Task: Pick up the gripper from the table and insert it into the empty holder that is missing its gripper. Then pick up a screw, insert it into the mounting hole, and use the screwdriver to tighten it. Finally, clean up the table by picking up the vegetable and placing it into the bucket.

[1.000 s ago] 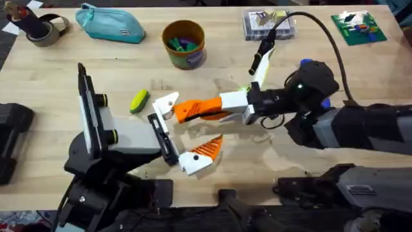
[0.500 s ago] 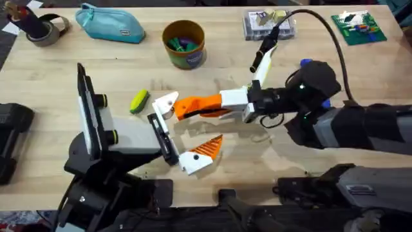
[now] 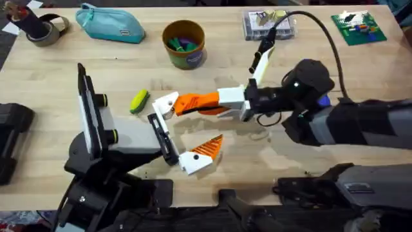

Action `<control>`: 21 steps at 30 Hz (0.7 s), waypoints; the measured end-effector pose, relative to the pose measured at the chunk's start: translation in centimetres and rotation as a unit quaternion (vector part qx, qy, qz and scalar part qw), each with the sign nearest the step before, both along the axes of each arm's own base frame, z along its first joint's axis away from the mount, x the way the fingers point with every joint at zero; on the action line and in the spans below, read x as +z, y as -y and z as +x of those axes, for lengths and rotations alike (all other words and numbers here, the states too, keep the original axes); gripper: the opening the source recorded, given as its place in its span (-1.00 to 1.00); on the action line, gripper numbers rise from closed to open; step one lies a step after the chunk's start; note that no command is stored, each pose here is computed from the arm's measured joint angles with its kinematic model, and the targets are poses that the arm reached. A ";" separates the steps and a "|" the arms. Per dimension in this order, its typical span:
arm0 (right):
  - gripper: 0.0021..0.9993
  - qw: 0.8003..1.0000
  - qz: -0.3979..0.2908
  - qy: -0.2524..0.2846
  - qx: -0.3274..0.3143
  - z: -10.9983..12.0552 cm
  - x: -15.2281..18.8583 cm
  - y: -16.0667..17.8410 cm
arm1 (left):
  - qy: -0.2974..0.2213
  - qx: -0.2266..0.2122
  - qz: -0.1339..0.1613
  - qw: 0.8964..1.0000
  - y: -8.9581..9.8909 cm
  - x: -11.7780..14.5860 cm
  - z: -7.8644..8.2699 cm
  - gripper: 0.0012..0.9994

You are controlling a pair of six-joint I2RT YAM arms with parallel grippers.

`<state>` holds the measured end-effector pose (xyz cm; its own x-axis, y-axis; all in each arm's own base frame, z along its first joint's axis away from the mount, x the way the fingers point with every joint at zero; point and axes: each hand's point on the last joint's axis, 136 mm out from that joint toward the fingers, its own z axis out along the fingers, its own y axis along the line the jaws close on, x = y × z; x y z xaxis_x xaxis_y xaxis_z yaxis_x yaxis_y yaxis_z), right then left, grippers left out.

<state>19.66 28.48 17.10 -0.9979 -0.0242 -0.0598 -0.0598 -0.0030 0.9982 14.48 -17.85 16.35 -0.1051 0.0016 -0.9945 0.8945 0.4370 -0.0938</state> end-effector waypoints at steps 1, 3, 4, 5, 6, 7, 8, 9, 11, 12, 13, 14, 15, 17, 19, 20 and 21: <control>-0.97 1.000 0.001 0.002 0.004 0.1 0.0 -0.2 | -0.001 0.001 0.000 1.000 0.0 0.0 0.0 0.99; -0.97 1.000 0.004 0.008 0.015 0.3 0.1 -0.7 | -0.001 0.009 0.000 1.000 -0.2 0.0 0.3 0.99; -0.97 1.000 0.005 0.009 0.019 0.5 0.1 -1.0 | -0.001 0.016 0.000 1.000 -0.3 0.0 0.5 0.99; -0.97 1.000 0.005 0.010 0.024 0.7 0.1 -1.3 | -0.002 0.024 0.000 1.000 -0.5 0.0 0.8 0.99; -0.97 1.000 0.005 0.011 0.028 0.9 0.0 -1.5 | -0.002 0.032 -0.001 0.999 -0.6 0.0 1.0 0.99; -0.97 0.999 0.006 0.012 0.032 1.1 0.0 -1.7 | -0.002 0.038 0.000 0.999 -0.7 0.0 1.2 0.99; -0.97 0.999 0.006 0.013 0.037 1.2 0.0 -1.9 | -0.003 0.044 0.000 0.999 -0.8 0.0 1.4 0.99; -0.97 0.999 0.006 0.013 0.042 1.4 0.0 -2.1 | -0.003 0.049 -0.001 0.999 -1.0 0.0 1.5 0.99; -0.97 0.998 0.007 0.014 0.055 1.5 0.0 -2.3 | -0.004 0.058 -0.001 0.998 -1.1 0.0 1.8 0.99; -0.97 0.998 0.007 0.015 0.062 1.6 0.0 -2.5 | -0.004 0.063 -0.001 0.998 -1.2 0.0 1.9 0.99; -0.97 0.997 0.007 0.015 0.069 1.6 0.0 -2.6 | -0.004 0.066 -0.001 0.998 -1.3 0.0 2.0 0.99; -0.97 0.997 0.008 0.016 0.077 1.6 0.0 -2.7 | -0.004 0.069 -0.001 0.998 -1.4 0.0 2.1 0.99; -0.97 0.996 0.008 0.017 0.085 1.7 0.0 -2.7 | -0.004 0.070 -0.001 0.998 -1.4 0.0 2.1 0.99; -0.97 0.995 0.008 0.016 0.100 1.6 0.0 -2.7 | -0.004 0.072 -0.001 0.997 -1.4 0.0 2.2 0.99; -0.97 0.993 0.006 0.014 0.116 1.5 0.0 -2.6 | -0.004 0.070 -0.001 0.998 -1.4 0.0 2.1 0.99; -0.97 0.992 0.005 0.010 0.122 1.5 0.0 -2.6 | -0.004 0.069 -0.001 0.998 -1.4 0.0 2.1 0.99; -0.97 0.992 0.002 0.005 0.128 1.5 -0.1 -2.5 | -0.005 0.067 -0.001 0.998 -1.3 0.0 2.0 0.99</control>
<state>21.11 30.93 17.03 -0.9586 -0.2760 -0.0697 -0.0657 -0.0238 0.9976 16.51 -16.53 16.36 -0.1134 -0.0147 -0.9934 0.8277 0.5518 -0.1026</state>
